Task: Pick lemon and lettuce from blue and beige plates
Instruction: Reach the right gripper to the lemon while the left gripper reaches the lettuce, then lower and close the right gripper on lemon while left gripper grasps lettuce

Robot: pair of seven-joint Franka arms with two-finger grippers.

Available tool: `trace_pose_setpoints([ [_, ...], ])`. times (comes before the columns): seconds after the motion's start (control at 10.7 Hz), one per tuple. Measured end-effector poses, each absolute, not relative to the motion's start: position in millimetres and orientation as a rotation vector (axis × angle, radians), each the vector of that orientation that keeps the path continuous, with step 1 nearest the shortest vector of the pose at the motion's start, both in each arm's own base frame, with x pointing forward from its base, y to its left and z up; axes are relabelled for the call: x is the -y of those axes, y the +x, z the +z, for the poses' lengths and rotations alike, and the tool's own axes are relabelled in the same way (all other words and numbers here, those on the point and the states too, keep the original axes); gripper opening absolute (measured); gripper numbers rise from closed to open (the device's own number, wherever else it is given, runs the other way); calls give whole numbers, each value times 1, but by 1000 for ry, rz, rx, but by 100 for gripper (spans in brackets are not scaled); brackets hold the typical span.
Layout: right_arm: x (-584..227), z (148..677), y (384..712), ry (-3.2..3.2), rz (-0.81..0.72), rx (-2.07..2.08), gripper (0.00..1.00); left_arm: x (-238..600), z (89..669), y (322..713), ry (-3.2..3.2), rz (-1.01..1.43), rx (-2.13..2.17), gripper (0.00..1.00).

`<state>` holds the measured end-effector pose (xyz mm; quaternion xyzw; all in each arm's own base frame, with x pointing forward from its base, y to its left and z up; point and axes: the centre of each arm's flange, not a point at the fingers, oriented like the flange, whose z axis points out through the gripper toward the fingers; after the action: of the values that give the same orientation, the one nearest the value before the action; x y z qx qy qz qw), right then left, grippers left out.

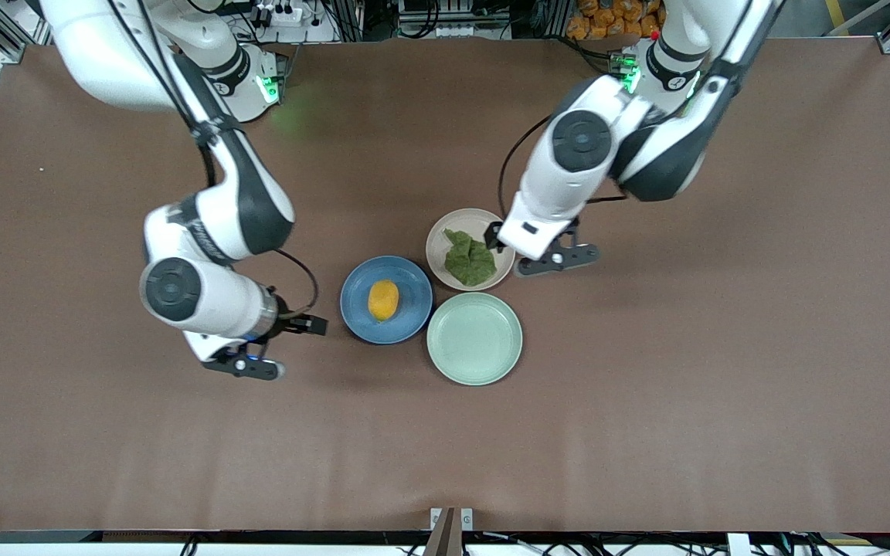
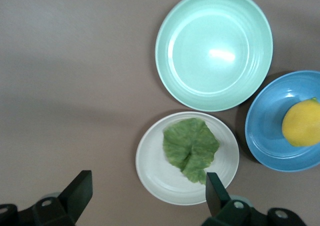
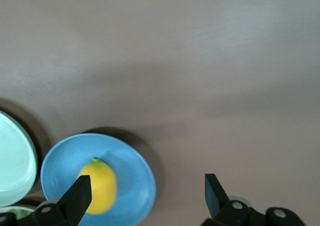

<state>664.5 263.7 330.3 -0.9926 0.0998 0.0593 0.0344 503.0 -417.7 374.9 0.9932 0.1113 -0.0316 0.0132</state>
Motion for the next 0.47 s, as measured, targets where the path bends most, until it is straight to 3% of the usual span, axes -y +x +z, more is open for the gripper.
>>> trace_pose_setpoints([
  [0.47,-328,278,646,-3016,191,-441,100,486,268,463,3118,-86,-421,100],
])
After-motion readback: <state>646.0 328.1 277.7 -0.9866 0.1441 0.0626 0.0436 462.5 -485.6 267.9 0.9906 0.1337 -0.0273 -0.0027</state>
